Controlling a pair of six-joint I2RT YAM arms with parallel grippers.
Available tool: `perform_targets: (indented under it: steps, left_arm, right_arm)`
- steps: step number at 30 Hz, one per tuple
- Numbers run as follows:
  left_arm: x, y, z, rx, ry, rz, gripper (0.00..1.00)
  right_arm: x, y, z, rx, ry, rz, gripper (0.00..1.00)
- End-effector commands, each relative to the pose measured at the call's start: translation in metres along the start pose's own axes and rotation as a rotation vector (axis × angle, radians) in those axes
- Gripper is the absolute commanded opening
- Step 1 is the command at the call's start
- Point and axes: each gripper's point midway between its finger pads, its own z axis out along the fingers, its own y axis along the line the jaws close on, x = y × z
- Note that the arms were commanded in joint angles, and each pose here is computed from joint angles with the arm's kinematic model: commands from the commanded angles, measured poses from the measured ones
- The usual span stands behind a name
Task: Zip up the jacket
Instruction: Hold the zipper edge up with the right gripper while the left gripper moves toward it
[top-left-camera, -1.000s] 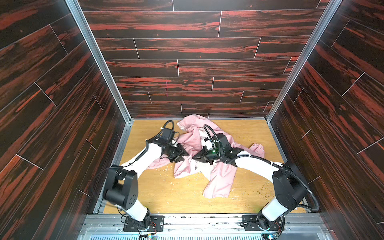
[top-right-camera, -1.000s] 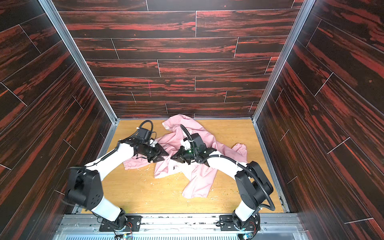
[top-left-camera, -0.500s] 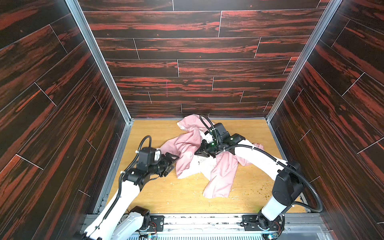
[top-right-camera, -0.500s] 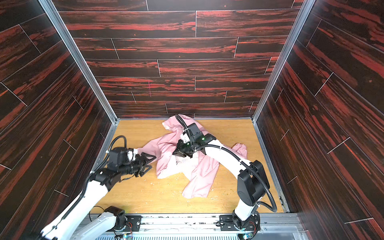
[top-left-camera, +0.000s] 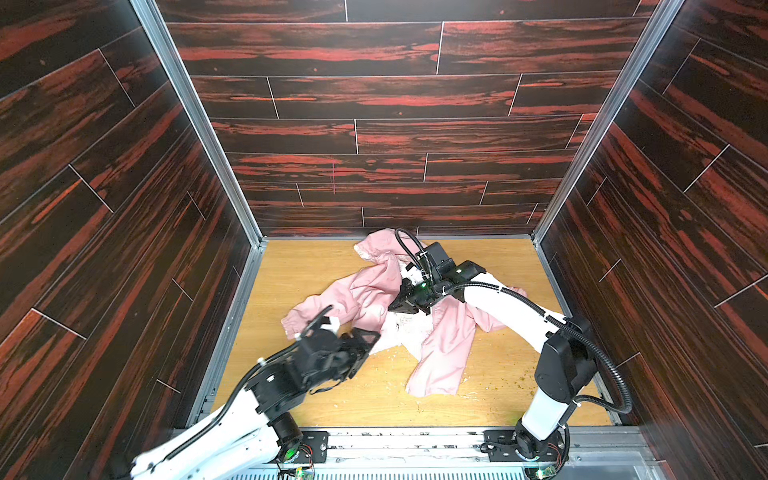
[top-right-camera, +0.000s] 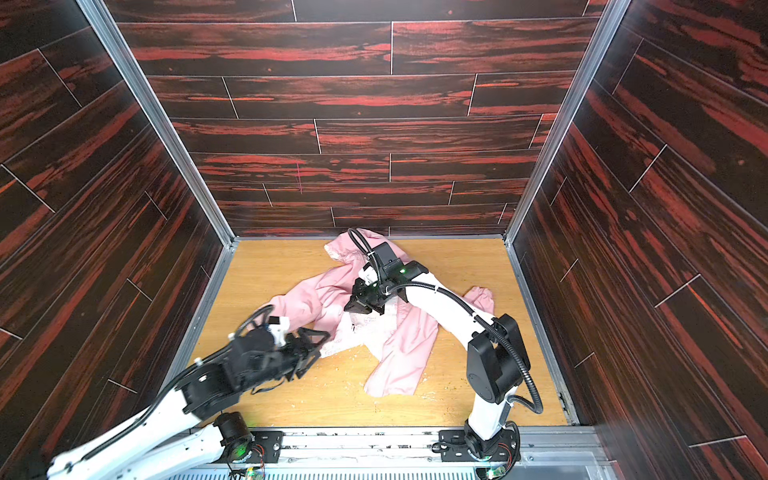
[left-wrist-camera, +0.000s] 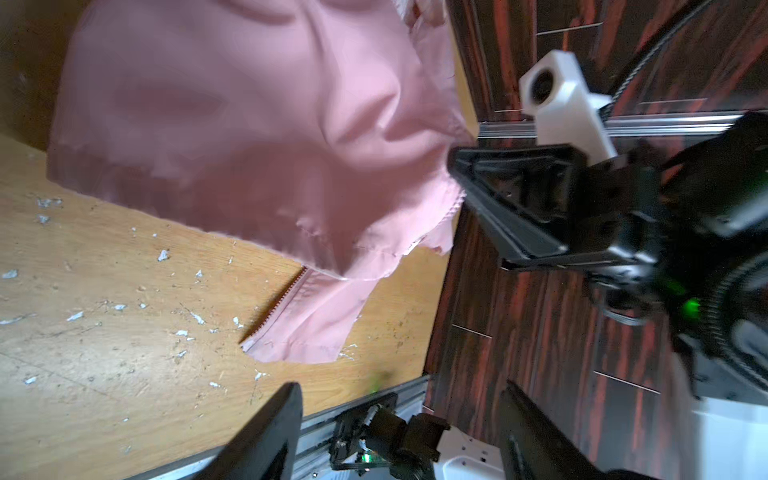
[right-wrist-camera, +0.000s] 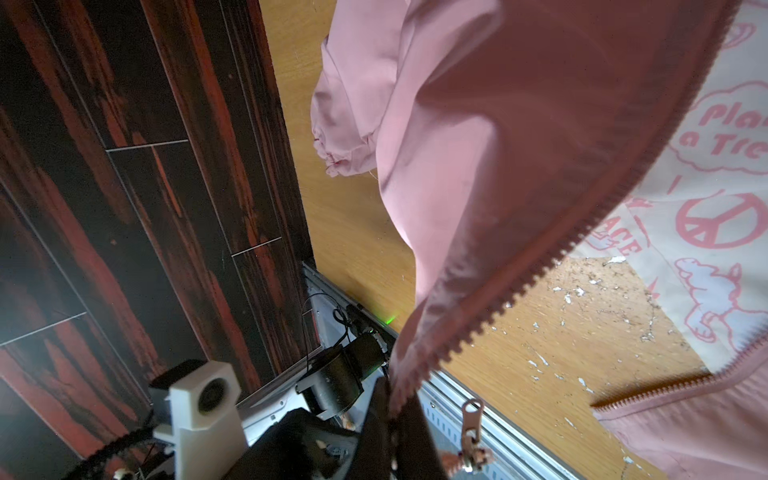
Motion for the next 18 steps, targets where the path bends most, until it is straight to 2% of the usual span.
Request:
perform_targets:
  steps: [1, 8, 18]
  left_arm:
    - [-0.011, -0.039, 0.009, 0.101, -0.105, -0.008, 0.76]
    - [-0.015, -0.038, 0.038, 0.148, -0.173, -0.032, 0.76]
    - [-0.031, -0.037, 0.045, 0.233, -0.283, -0.03, 0.77]
  right_arm:
    - [-0.01, 0.006, 0.003, -0.06, 0.02, 0.07, 0.0]
    - [-0.015, 0.012, -0.012, -0.109, 0.025, 0.152, 0.0]
    - [-0.01, 0.017, -0.021, -0.167, 0.054, 0.21, 0.0]
